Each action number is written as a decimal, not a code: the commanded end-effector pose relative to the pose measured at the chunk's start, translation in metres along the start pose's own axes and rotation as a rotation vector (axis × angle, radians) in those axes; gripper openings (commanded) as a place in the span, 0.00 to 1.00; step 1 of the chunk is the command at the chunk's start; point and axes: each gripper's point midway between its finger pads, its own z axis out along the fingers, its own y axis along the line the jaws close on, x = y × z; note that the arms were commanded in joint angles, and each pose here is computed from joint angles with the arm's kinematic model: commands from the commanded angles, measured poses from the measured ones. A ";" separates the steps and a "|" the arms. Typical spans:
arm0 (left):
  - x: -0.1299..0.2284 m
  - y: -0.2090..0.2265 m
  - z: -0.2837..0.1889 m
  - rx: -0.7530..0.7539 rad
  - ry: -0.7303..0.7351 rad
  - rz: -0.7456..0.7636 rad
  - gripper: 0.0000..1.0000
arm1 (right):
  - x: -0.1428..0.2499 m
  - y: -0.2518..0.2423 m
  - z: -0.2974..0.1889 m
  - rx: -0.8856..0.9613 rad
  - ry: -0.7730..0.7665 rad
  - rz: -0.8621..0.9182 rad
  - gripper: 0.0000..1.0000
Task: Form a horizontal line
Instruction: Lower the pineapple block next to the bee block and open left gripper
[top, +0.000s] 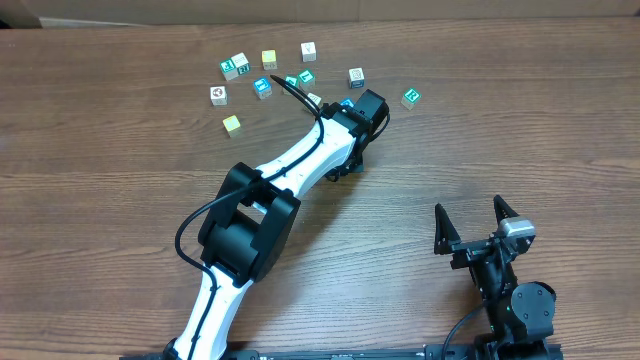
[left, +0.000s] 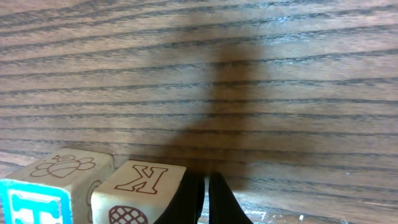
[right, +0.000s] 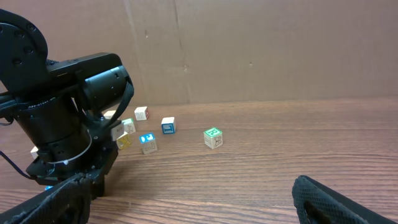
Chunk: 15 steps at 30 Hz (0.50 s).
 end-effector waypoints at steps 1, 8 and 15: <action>-0.002 0.007 0.007 -0.037 0.000 -0.005 0.04 | 0.003 0.000 0.000 0.001 0.001 0.004 1.00; -0.001 0.008 0.007 -0.040 0.002 -0.004 0.04 | 0.003 0.000 0.000 0.001 0.001 0.004 1.00; -0.003 0.012 0.007 -0.057 -0.003 -0.005 0.04 | 0.003 0.000 0.000 0.002 0.001 0.004 1.00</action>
